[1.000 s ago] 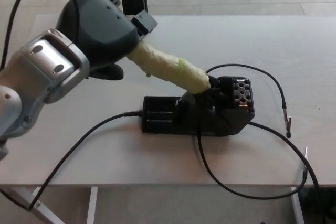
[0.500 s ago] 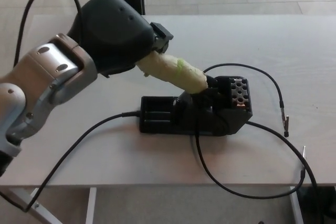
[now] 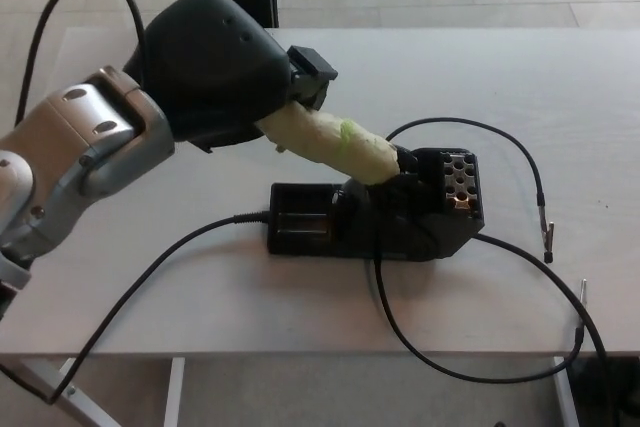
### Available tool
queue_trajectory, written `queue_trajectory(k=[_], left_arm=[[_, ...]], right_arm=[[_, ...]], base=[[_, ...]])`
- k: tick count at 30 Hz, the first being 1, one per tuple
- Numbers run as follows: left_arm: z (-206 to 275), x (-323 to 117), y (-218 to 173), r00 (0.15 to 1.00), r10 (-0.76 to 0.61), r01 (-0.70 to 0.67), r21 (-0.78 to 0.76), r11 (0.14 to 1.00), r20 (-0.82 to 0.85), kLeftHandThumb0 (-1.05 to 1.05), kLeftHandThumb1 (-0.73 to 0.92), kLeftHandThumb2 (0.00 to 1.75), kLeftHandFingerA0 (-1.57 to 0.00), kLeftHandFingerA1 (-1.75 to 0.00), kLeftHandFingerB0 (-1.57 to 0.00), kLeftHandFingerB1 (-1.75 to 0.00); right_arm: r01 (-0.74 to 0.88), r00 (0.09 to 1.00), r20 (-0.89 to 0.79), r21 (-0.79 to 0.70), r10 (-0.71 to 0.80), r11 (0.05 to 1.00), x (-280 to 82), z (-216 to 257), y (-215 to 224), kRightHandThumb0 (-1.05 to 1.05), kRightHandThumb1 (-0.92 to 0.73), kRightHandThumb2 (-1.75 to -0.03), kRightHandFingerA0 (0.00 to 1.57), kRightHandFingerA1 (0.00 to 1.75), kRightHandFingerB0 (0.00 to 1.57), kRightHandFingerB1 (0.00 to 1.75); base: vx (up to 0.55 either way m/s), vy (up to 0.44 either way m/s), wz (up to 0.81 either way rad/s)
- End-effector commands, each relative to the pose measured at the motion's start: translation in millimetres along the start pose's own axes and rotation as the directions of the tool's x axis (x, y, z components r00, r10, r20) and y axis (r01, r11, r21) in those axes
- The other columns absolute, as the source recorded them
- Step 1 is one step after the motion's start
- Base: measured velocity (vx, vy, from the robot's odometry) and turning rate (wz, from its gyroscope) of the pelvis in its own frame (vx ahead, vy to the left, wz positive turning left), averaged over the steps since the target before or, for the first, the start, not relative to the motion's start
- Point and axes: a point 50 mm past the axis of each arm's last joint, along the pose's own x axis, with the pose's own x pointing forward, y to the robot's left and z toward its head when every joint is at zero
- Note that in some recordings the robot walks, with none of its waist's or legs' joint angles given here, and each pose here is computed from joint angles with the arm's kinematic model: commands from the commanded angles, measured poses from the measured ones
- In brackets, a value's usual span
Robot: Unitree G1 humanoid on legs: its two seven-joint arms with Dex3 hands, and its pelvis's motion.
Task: Use the left hand of the robot to grab the soldering gun kept on the middle of the table and pull it out of its base and keep it on the left side of the base
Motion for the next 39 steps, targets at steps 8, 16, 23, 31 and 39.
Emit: queue_trajectory(k=[8,16,23,31,39], left_arm=[[-11,-3,26,0.985,0.098,-0.105,0.04,0.994,0.142,-0.25,0.5,0.91,-1.06,-1.68,-0.89,-0.94],[-32,-16,41,0.988,0.11,-0.116,0.045,0.992,0.105,-0.21,0.47,1.01,-1.11,-1.68,-0.93,-0.96],[-59,-43,59,0.996,0.09,-0.088,0.109,0.99,-0.021,-0.22,0.53,0.83,-1.02,-1.43,-0.89,-1.09],[-74,-89,37,0.978,0.064,-0.061,0.021,0.998,-0.201,-0.17,0.59,0.8,-0.99,-1.62,-0.86,-1.02],[-68,-121,-12,0.929,0.078,-0.156,-0.192,0.969,-0.362,-0.11,0.57,0.98,-0.9,-1.75,-0.69,-1.66]], right_arm=[[0.051,0.998,0.03,-0.047,-0.05,0.998,-5,13,-20,-0.55,-0.8,-0.64,0.63,0.54,0.48,0.42],[0.056,0.998,0.018,-0.037,-0.055,0.998,-4,11,-19,-0.56,-0.81,-0.64,0.64,0.54,0.47,0.43],[0.058,0.998,0.026,-0.022,-0.058,0.998,-4,12,-18,-0.55,-0.8,-0.64,0.65,0.54,0.49,0.44],[0.062,0.998,0.023,-0.026,-0.061,0.998,-4,12,-20,-0.54,-0.79,-0.64,0.67,0.57,0.48,0.45],[0.068,0.998,0.011,-0.035,-0.067,0.997,-4,10,-20,-0.55,-0.78,-0.63,0.67,0.53,0.5,0.43]], base=[[0.0,0.0,0.0],[0.0,0.0,0.0],[0.0,0.0,0.0],[0.0,0.0,0.0],[0.0,0.0,0.0]])
